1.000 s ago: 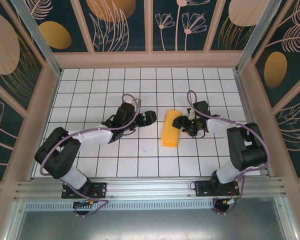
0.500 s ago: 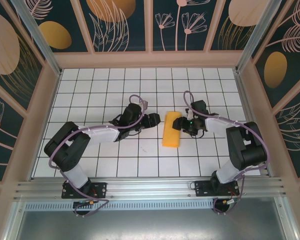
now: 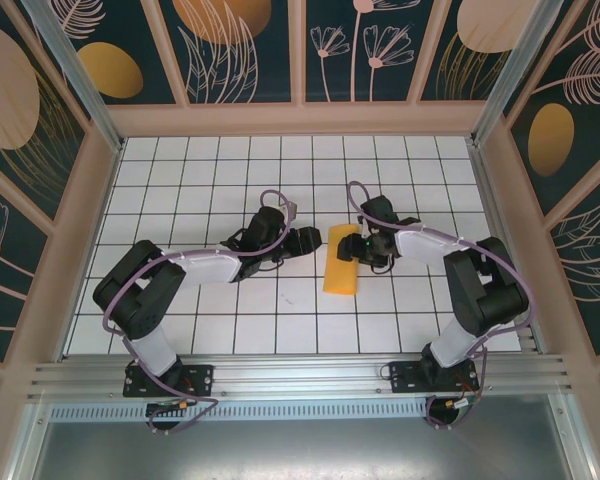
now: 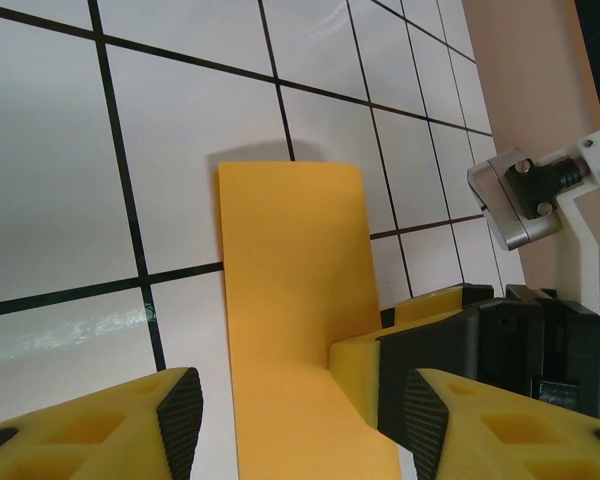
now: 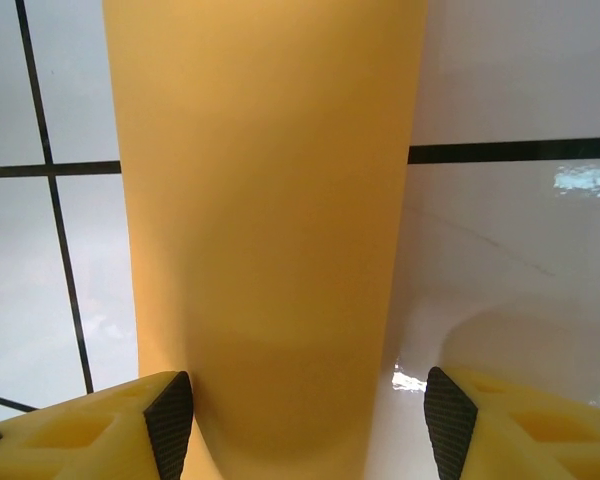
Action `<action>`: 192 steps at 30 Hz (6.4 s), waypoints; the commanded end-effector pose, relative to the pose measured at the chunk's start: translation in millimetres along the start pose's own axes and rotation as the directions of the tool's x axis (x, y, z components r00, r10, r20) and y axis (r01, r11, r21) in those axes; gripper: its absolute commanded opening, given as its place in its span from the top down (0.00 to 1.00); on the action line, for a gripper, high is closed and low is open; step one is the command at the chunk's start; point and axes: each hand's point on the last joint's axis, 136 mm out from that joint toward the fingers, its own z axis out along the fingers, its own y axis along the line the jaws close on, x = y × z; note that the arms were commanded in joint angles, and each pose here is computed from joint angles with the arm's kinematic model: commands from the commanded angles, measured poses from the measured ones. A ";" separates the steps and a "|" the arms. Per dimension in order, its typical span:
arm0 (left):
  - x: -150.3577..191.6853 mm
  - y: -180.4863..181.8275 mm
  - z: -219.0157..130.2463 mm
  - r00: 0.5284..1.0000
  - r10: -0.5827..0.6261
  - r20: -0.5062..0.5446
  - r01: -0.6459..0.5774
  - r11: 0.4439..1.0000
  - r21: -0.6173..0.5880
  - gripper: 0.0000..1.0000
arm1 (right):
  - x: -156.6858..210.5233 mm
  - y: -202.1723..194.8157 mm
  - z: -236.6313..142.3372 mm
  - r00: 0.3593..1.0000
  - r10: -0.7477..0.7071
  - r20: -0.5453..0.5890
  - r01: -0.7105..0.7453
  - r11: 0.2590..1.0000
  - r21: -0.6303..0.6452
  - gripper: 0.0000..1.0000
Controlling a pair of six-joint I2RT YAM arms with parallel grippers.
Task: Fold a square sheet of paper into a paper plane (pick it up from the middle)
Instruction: Fold the square sheet of paper in half at the center of the table, then hold the square sheet of paper at the center of the table, then fold the square sheet of paper in half at the center of the table.
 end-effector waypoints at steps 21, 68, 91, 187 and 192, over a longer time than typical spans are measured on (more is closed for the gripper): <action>-0.5 -13.0 6.5 1.000 -0.001 -0.016 0.002 0.999 0.049 0.44 | 0.6 -5.0 3.2 0.995 -0.083 -0.056 0.085 0.996 0.022 0.35; 8.7 -2.8 36.5 0.992 -0.069 -0.104 0.069 0.998 -0.001 0.86 | 11.2 -28.5 27.6 0.986 -0.088 -0.140 0.103 0.989 0.106 0.35; 46.3 15.9 78.5 0.967 -0.113 -0.228 0.096 0.992 -0.085 1.00 | 12.4 -28.0 29.1 0.987 -0.085 -0.139 0.099 0.990 0.100 0.35; 82.8 69.4 83.2 0.936 -0.113 -0.333 0.007 0.952 -0.305 1.00 | 45.7 9.8 -26.3 0.992 0.075 -0.102 -0.112 0.894 -0.433 0.76; 83.1 71.0 83.2 0.935 -0.116 -0.335 0.008 0.952 -0.307 1.00 | 60.6 10.0 -21.8 0.987 0.089 -0.133 -0.141 0.875 -0.462 0.76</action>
